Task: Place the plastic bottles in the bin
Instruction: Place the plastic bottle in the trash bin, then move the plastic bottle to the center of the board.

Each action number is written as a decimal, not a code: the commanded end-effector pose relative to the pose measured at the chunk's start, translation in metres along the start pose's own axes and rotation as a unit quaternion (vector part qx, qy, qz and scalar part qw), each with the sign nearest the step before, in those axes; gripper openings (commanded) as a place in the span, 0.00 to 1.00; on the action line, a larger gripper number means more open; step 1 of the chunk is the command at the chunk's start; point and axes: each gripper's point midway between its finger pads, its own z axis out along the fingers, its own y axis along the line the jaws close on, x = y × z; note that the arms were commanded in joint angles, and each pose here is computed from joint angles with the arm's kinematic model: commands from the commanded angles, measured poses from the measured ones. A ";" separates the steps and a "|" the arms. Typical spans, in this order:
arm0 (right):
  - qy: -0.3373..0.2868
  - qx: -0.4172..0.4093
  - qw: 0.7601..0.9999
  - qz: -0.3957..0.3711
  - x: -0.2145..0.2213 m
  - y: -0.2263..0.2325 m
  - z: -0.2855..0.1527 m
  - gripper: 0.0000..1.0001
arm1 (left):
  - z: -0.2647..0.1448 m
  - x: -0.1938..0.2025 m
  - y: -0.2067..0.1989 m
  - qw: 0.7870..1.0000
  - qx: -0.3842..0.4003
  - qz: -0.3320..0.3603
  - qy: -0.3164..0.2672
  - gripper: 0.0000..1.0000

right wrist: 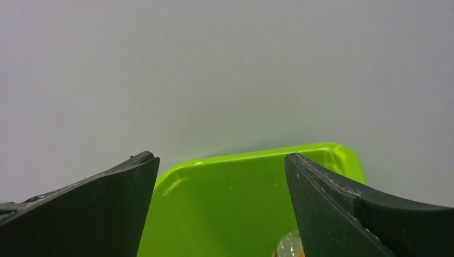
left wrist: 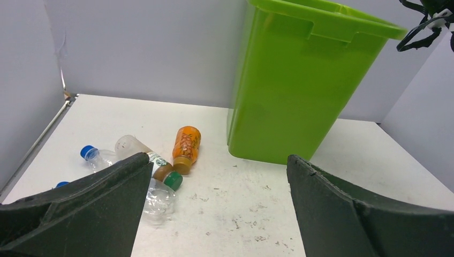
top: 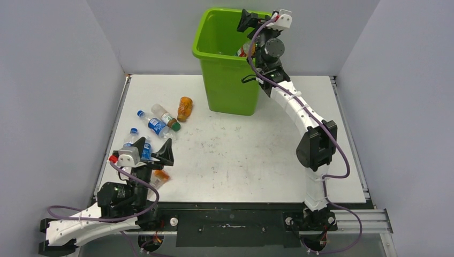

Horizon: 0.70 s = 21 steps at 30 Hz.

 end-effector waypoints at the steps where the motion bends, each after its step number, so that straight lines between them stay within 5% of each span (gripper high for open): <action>1: -0.015 -0.059 0.998 0.028 -0.048 0.040 -0.011 0.90 | 0.001 -0.013 0.003 1.000 -0.007 -0.005 -0.004 0.96; 8: -0.018 -0.127 0.991 0.042 -0.110 0.077 -0.073 0.90 | -0.001 -0.018 0.011 0.999 -0.020 -0.025 -0.006 0.96; 13: 0.044 -0.194 0.978 0.055 -0.111 0.107 -0.158 0.90 | -0.003 -0.019 0.030 0.995 -0.082 -0.052 0.012 0.96; 21: 0.237 -0.214 0.945 0.076 0.008 0.096 -0.294 0.91 | -0.013 0.025 0.029 0.988 -0.113 -0.022 0.100 0.96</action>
